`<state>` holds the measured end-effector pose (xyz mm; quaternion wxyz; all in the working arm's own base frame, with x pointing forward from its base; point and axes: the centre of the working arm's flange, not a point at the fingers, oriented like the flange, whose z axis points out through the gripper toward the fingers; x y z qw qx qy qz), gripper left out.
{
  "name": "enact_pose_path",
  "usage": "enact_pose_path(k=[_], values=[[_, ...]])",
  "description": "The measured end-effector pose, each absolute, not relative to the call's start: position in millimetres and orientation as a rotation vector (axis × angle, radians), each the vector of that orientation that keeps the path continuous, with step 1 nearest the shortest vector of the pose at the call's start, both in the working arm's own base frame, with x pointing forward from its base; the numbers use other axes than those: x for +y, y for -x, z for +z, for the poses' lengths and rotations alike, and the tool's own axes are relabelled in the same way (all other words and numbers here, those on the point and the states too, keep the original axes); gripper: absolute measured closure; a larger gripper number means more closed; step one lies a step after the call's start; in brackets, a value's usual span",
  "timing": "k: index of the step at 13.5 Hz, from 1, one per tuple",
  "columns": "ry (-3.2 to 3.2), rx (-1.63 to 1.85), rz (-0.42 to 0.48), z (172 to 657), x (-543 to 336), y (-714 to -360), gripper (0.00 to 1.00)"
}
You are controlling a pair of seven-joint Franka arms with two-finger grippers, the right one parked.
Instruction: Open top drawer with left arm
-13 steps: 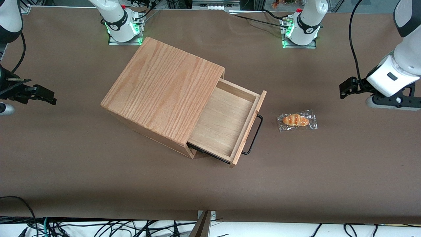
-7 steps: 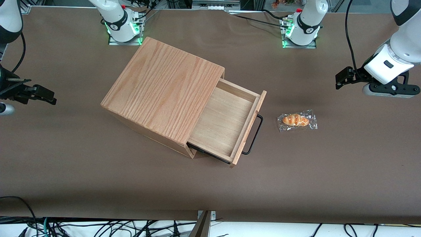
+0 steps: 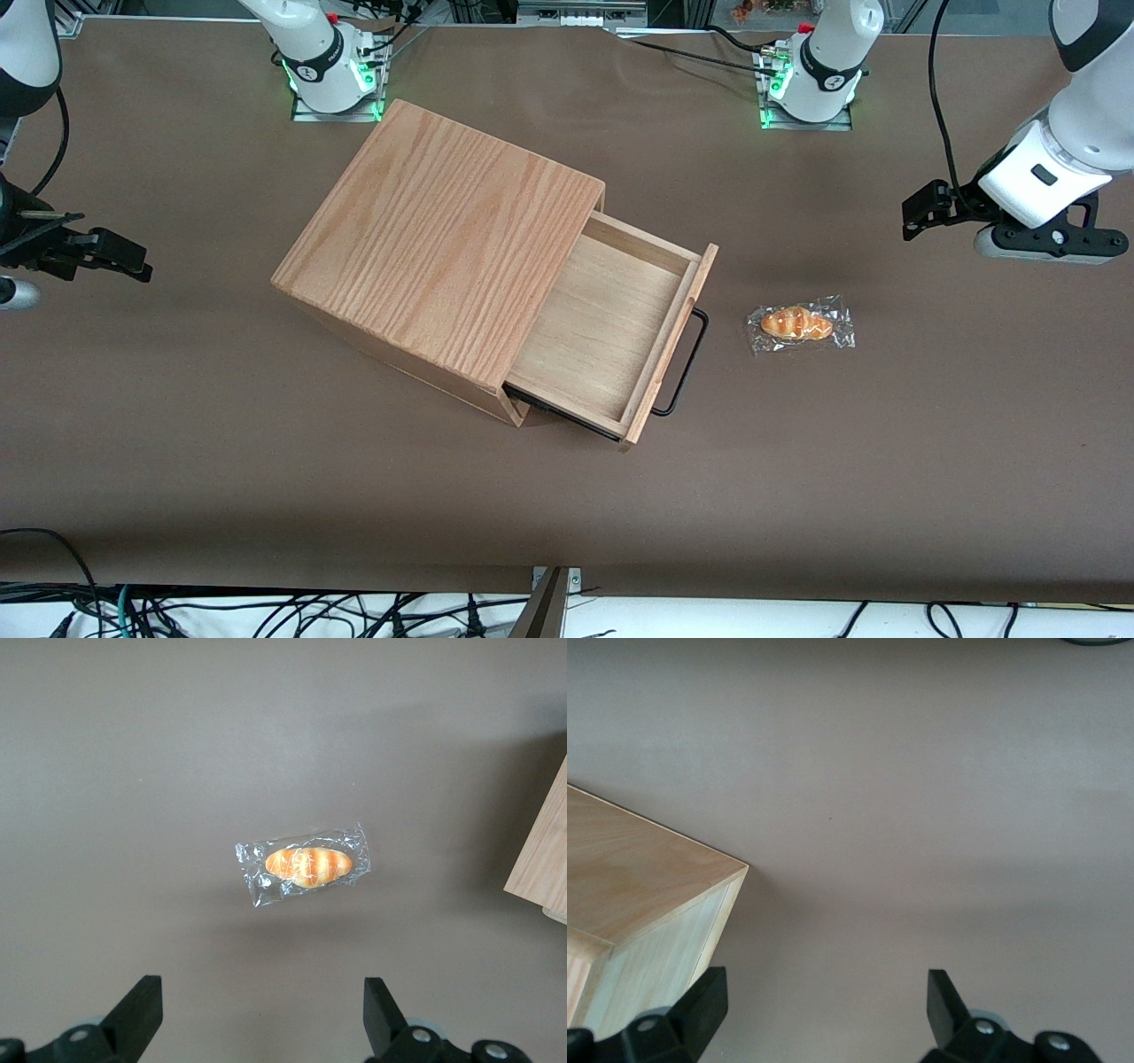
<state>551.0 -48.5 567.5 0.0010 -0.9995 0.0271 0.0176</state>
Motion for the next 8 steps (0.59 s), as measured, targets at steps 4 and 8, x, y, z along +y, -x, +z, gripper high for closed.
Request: enact_pose_path(k=[4, 8], values=[[3.139, 0.084, 0.044, 568.4, -48.6, -552.6, 0.0], [3.139, 0.083, 0.044, 568.4, -48.5, -552.8, 0.0]])
